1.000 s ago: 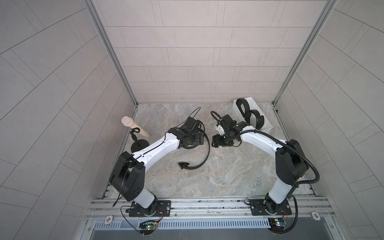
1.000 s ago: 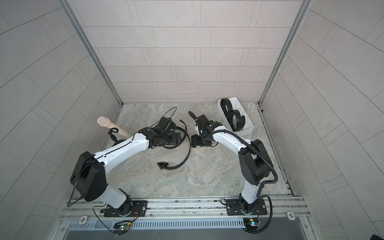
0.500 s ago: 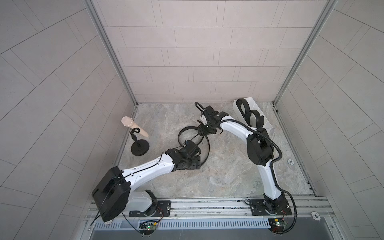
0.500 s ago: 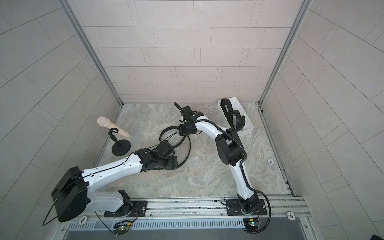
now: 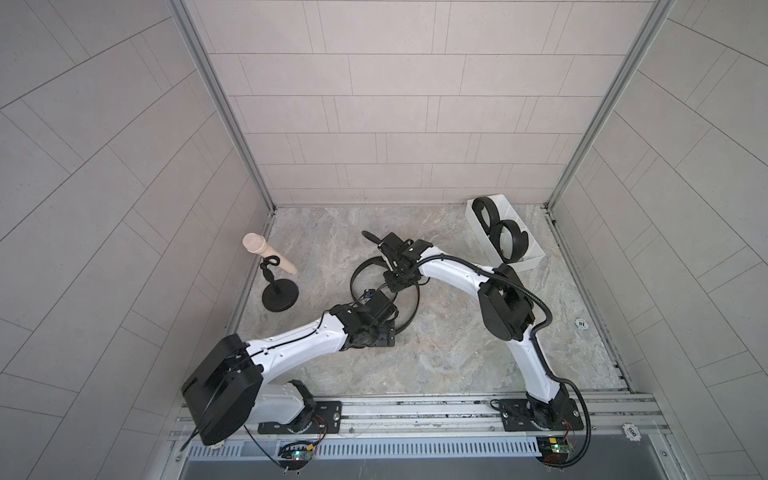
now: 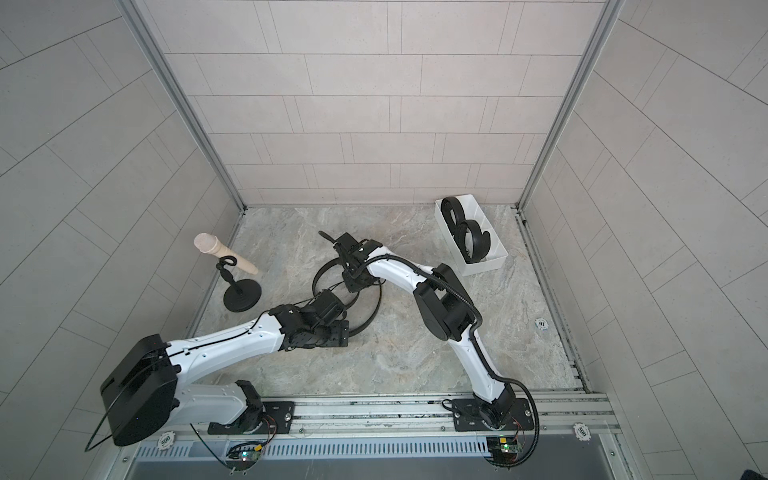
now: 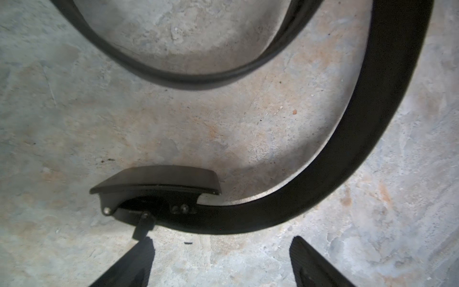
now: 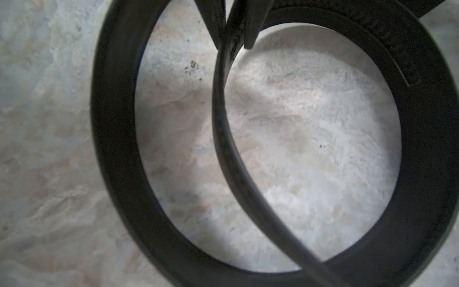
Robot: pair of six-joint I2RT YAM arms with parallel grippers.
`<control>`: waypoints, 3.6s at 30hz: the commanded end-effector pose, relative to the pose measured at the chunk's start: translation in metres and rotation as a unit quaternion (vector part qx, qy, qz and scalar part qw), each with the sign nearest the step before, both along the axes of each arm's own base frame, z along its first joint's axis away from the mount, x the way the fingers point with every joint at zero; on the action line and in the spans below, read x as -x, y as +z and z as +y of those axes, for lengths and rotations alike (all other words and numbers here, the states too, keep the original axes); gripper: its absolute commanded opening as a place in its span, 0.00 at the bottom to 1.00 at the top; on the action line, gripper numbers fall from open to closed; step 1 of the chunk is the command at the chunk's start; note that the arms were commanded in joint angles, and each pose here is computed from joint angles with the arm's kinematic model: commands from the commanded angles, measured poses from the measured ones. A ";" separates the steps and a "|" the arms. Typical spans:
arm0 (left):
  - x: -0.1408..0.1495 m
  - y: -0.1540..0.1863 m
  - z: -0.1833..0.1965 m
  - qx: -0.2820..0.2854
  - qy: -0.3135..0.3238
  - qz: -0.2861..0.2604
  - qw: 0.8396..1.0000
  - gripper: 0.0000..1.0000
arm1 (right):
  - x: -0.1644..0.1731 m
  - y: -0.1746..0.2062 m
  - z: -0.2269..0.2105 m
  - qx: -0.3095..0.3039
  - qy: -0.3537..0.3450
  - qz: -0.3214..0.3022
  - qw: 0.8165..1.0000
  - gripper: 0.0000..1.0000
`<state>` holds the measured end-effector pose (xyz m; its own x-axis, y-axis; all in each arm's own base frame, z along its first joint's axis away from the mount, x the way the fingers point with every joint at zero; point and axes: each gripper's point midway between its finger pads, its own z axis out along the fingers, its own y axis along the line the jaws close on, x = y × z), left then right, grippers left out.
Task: Place the belts into the storage roll
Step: Roll the belt at the center of the board.
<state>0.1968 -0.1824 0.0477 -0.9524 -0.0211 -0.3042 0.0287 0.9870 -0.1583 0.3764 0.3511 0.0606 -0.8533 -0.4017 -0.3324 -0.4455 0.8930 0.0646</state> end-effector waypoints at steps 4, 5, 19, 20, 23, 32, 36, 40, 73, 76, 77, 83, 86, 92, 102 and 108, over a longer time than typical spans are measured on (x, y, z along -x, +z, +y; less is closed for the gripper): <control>0.000 -0.016 0.019 -0.023 0.025 0.006 0.999 0.89 | 0.022 0.016 -0.017 0.037 -0.005 -0.011 0.999 0.15; 0.000 -0.017 0.020 -0.024 0.027 0.008 0.999 0.89 | 0.022 0.010 -0.022 0.047 -0.008 -0.006 0.999 0.15; -0.023 -0.009 -0.002 -0.016 0.014 -0.007 1.000 0.92 | 0.001 0.014 -0.075 0.107 -0.020 -0.008 0.994 0.57; -0.026 -0.006 -0.005 -0.012 0.015 -0.011 1.000 0.91 | 0.000 0.015 -0.076 0.109 -0.020 -0.010 0.994 0.58; -0.028 0.007 -0.017 0.016 0.013 -0.021 1.000 0.91 | -0.001 0.020 -0.079 0.107 -0.025 -0.012 0.994 0.62; -0.020 0.030 -0.043 0.108 0.062 -0.014 0.992 0.91 | -0.001 0.046 -0.084 0.098 -0.030 -0.039 0.994 0.75; -0.017 0.020 -0.046 0.110 0.092 0.013 0.990 0.90 | -0.006 0.041 -0.089 0.109 -0.029 -0.038 0.993 0.80; -0.023 0.016 -0.051 0.116 0.113 0.016 0.987 0.91 | -0.014 0.023 -0.088 0.103 -0.026 -0.021 0.994 0.83; -0.132 -0.022 0.099 -0.067 0.196 0.038 0.978 0.00 | 0.051 -0.048 -0.240 0.183 -0.109 0.110 0.971 0.44; -0.139 -0.015 0.078 -0.026 0.188 0.032 0.981 0.09 | 0.056 -0.050 -0.237 0.175 -0.106 0.120 0.971 0.43; -0.136 -0.011 0.071 -0.020 0.182 0.030 0.983 0.20 | 0.057 -0.049 -0.235 0.175 -0.106 0.119 0.972 0.43; -0.091 0.007 0.034 0.042 0.172 0.026 0.984 0.75 | 0.059 -0.046 -0.225 0.160 -0.102 0.116 0.975 0.47; -0.072 0.017 -0.001 0.064 0.135 0.016 0.989 0.84 | 0.056 -0.044 -0.219 0.144 -0.104 0.112 0.978 0.50; -0.061 0.002 -0.046 0.079 0.103 0.035 0.991 0.83 | 0.053 -0.047 -0.210 0.126 -0.106 0.115 0.980 0.51; -0.093 -0.023 -0.033 0.042 0.106 0.030 0.993 0.29 | 0.064 -0.053 -0.212 0.136 -0.096 0.125 0.978 0.43; -0.102 -0.040 0.021 0.001 0.138 0.050 0.989 0.00 | 0.070 -0.054 -0.227 0.161 -0.096 0.128 0.974 0.34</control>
